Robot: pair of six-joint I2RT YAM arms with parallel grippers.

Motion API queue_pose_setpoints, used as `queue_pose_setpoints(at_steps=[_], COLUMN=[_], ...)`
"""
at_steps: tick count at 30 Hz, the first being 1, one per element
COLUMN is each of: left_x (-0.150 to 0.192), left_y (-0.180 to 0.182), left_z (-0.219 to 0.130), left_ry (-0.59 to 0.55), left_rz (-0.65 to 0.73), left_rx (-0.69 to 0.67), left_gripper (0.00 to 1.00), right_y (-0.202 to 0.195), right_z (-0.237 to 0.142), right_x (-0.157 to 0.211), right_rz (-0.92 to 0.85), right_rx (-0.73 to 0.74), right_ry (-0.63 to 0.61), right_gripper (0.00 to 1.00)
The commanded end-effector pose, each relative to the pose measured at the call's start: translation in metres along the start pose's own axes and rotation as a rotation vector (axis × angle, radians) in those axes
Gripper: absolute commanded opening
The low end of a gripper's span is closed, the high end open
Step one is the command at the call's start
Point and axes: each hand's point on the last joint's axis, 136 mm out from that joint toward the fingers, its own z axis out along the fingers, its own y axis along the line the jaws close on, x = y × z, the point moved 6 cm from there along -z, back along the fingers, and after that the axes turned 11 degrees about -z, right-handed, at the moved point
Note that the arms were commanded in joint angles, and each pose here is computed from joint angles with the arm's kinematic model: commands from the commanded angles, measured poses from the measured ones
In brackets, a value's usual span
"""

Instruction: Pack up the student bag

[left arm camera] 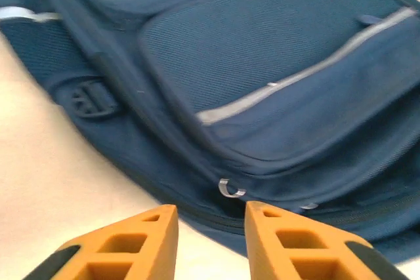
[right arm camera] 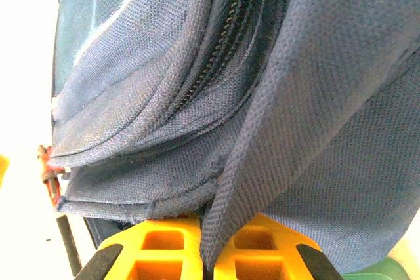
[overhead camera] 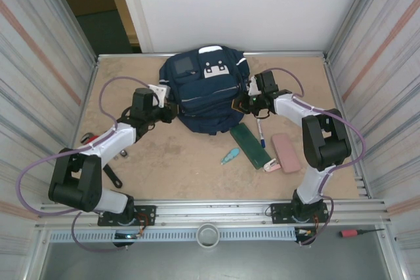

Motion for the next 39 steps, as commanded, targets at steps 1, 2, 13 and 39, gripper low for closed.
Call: queue_pose_setpoints(at_steps=[1,2,13,39], left_x=[0.005,0.008,0.013,0.034], left_y=[-0.019,-0.018,-0.022,-0.020], left_z=[0.002,0.006,0.040,0.055], left_ry=[0.071,0.098,0.233,0.389], left_rz=[-0.003,-0.004,0.056,0.099], left_rx=[0.165,0.171,0.185,0.143], left_gripper=[0.42,0.45,0.52,0.37], right_y=[0.019,0.018,0.020,0.017], right_z=[-0.013,-0.014,-0.011,-0.011], right_x=[-0.015,-0.016,-0.017,-0.021], right_rz=[-0.069,-0.067,-0.065,-0.057], right_rx=[-0.056,-0.054,-0.071,-0.070], right_ry=[-0.037,-0.040,-0.031,-0.031], right_gripper=[0.00,0.00,0.00,0.00])
